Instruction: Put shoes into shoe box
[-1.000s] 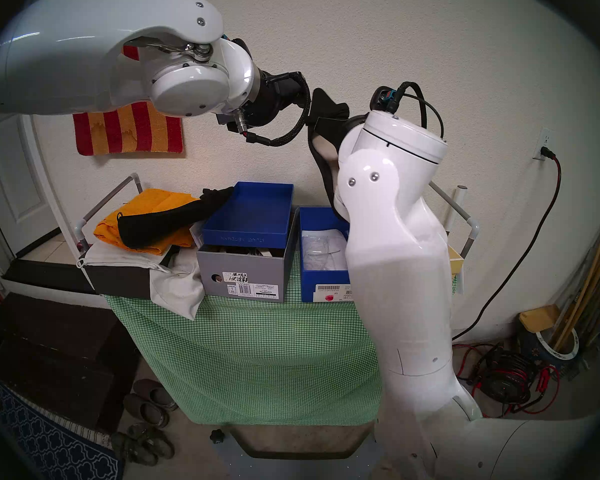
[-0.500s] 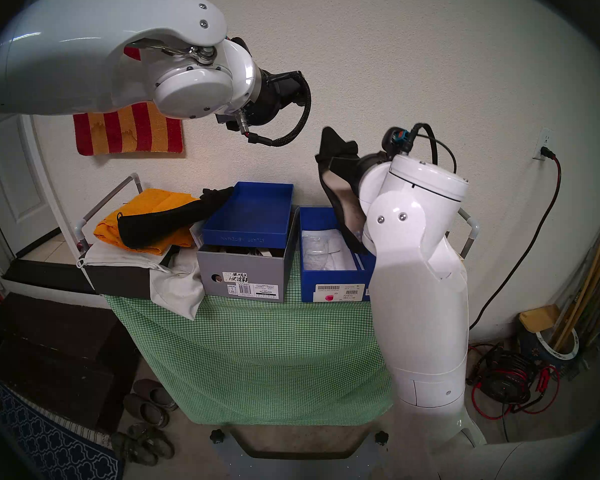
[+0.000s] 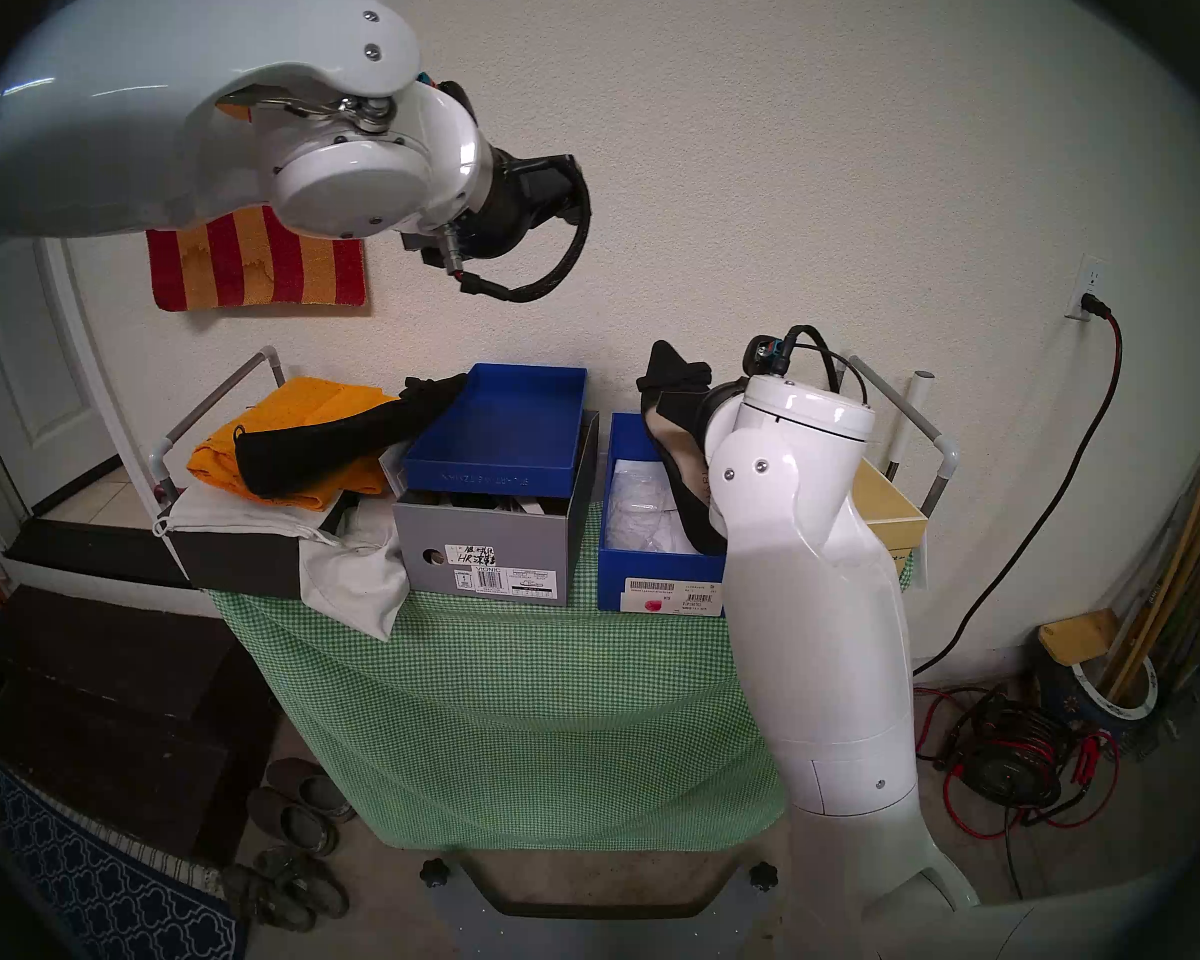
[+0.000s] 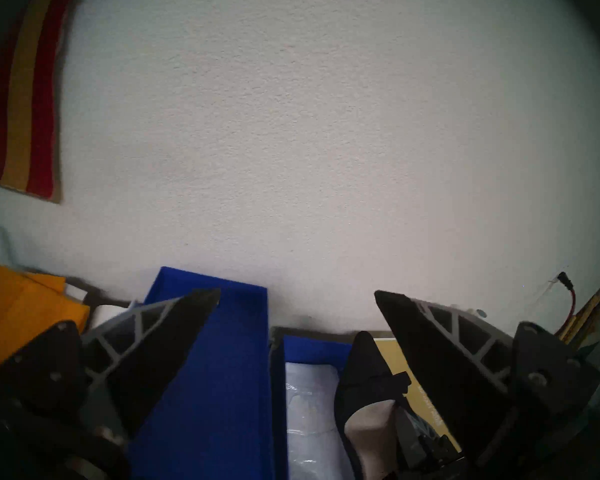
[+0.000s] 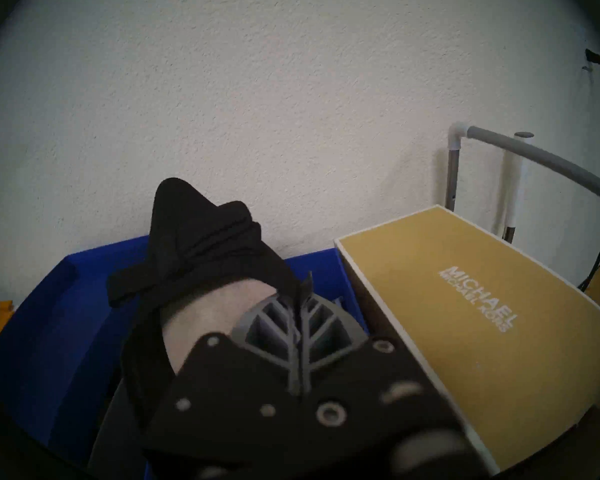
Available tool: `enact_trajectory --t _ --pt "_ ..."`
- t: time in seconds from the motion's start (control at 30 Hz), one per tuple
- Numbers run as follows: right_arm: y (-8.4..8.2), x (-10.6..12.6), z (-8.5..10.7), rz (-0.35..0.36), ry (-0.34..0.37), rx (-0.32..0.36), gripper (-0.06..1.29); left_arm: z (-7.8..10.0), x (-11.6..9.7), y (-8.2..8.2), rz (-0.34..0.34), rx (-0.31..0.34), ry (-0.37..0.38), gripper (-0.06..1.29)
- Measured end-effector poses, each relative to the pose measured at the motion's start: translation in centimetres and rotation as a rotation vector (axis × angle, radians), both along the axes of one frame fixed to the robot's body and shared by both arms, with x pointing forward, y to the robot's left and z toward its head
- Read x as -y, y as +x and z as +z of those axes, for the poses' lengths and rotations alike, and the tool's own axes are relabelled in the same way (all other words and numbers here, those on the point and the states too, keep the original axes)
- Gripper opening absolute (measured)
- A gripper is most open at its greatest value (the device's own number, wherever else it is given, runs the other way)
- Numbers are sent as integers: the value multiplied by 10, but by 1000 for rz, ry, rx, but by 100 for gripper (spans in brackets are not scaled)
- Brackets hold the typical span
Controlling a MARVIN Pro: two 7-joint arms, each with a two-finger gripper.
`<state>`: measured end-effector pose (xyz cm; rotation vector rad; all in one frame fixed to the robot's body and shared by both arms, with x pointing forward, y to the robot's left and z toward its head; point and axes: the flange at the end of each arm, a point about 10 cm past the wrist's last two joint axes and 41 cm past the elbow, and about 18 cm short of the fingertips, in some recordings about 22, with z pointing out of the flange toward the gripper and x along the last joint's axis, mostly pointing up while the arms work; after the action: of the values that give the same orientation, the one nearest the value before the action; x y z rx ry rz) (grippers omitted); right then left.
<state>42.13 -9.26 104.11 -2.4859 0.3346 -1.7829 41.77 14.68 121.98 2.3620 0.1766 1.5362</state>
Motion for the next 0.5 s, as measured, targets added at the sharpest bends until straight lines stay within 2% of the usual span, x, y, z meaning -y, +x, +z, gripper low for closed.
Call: enact_trajectory --t 0.23,0.5 --pt "6 -4 0 6 -5 -8 -3 -11 -29 -18 60 -52 47 127" --pt "16 4 -1 -35 3 -23 -3 -5 -53 -37 116 -50 53 127"
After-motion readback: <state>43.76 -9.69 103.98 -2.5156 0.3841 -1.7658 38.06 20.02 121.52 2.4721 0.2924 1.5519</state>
